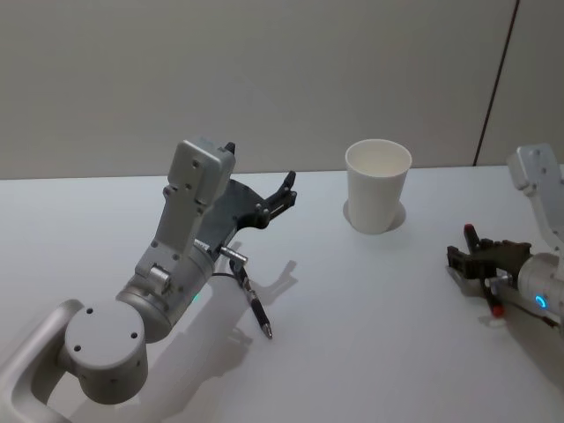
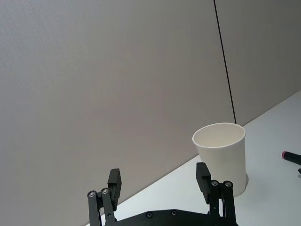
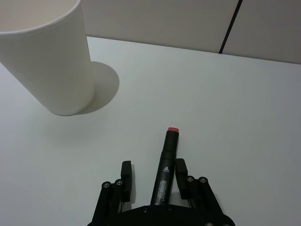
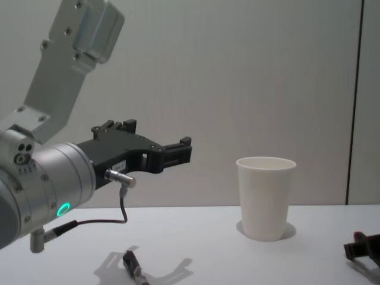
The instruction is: Place the pen into the pen holder.
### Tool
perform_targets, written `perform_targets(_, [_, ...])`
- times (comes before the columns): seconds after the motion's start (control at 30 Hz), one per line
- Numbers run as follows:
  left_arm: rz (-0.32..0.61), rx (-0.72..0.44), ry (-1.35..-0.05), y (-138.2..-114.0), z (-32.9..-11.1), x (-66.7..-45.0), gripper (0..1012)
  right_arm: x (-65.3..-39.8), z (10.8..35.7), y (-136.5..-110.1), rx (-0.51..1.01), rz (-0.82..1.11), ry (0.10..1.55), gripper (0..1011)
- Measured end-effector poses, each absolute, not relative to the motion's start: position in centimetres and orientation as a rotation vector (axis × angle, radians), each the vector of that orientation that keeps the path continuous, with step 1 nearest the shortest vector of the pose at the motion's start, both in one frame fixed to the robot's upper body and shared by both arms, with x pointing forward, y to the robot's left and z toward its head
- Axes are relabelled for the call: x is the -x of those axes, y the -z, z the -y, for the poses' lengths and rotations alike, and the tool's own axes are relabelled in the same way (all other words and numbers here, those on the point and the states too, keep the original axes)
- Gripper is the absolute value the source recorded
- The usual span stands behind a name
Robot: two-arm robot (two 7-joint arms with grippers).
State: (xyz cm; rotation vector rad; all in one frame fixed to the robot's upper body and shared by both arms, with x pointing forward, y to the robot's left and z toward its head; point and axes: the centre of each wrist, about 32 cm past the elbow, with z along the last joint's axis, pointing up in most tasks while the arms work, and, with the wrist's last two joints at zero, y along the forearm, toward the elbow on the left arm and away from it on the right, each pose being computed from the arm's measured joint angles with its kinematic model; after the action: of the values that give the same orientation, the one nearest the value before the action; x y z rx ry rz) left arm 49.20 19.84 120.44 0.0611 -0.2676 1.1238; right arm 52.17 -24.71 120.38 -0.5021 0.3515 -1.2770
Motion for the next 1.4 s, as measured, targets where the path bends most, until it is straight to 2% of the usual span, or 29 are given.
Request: perform_targets(1.4, [0.268,-0.061,-1.124,-120.44,-19.84,-49.2,1000,-52.18,24.73,-120.33,0.504,-0.353,1.279,293])
